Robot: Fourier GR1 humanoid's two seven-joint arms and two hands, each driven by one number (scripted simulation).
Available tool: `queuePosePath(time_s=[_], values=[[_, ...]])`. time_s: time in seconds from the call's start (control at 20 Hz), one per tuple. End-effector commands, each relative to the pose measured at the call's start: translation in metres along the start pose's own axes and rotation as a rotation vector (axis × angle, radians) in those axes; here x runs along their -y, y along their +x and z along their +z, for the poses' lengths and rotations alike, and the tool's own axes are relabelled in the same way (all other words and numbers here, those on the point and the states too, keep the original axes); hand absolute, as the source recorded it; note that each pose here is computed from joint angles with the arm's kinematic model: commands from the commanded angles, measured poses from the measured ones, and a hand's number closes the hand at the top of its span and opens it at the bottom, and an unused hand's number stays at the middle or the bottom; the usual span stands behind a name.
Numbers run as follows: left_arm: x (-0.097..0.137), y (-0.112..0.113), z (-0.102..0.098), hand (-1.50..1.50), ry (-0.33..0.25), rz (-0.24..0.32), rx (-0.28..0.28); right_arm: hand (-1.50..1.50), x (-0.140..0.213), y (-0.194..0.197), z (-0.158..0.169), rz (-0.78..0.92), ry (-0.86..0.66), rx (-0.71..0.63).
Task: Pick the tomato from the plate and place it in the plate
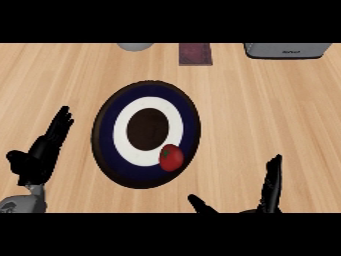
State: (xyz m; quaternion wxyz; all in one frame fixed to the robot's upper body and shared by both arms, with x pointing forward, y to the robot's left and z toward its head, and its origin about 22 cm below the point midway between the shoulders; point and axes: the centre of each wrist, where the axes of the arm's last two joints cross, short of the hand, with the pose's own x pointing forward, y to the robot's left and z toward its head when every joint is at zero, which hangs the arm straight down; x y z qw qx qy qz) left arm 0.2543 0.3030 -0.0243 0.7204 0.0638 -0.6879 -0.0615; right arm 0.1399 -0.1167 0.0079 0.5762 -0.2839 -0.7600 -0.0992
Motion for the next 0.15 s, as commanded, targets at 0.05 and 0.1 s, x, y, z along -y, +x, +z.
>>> queuePosePath(time_s=[0.05, 0.1], values=[[-0.006, 0.0065, -0.0072, 0.0, 0.017, -0.015, 0.001, -1.5, 0.0078, -0.0084, 0.0076, 0.015, -0.009, 0.011], [-0.0141, -0.0011, 0.0017, 0.0, 0.004, -0.003, -0.014, -1.5, 0.0106, -0.0069, 0.0125, 0.014, -0.025, 0.023]])
